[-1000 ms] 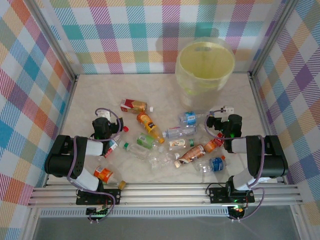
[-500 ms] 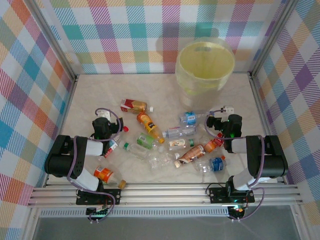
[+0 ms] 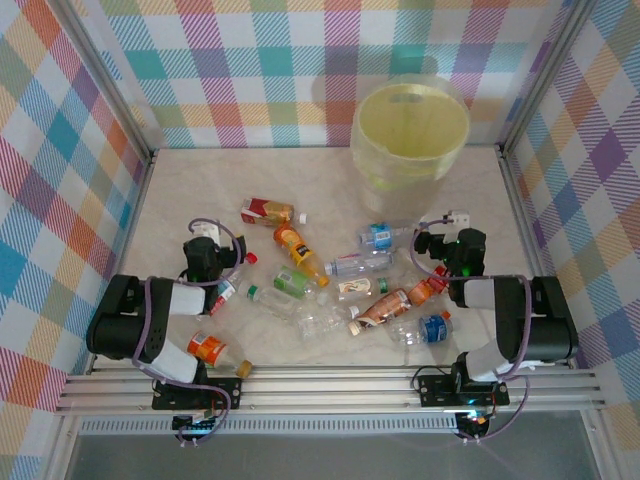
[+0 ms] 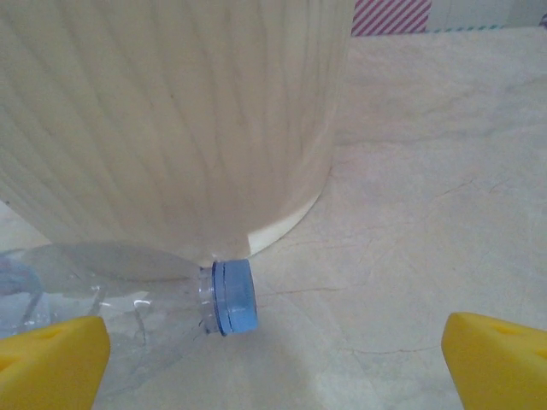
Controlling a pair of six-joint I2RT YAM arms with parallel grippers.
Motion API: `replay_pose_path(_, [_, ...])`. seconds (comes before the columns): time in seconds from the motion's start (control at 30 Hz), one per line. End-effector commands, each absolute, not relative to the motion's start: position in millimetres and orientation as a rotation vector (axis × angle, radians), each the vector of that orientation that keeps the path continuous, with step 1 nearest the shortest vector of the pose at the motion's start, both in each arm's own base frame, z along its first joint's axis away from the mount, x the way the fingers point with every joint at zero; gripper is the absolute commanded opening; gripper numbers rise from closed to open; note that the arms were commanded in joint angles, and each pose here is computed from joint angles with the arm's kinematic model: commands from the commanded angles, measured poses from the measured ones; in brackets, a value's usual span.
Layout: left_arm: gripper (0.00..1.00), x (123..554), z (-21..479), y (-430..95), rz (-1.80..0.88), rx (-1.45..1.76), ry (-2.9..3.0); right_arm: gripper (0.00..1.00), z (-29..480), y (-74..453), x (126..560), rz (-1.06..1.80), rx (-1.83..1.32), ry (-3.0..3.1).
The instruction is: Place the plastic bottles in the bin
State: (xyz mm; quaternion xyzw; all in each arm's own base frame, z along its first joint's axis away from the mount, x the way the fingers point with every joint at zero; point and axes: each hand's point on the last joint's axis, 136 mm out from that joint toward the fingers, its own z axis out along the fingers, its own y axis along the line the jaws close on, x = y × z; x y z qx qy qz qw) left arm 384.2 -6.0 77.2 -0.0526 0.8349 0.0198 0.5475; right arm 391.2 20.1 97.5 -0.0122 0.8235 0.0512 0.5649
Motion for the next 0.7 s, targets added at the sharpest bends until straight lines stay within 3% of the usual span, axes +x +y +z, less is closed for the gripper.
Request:
replay_pose_path(0.0, [1.00, 384.7, 97.8, -1.8, 0.048, -0.146, 1.911, 1.00, 112.3, 16.8, 388.2, 0.113, -0.011, 1.896])
replay_pose_path(0.67, [1.00, 349.7, 171.1, 4.6, 0.093, -0.283, 1.962, 1.00, 170.0, 29.4, 349.8, 0.158, 0.055, 1.979])
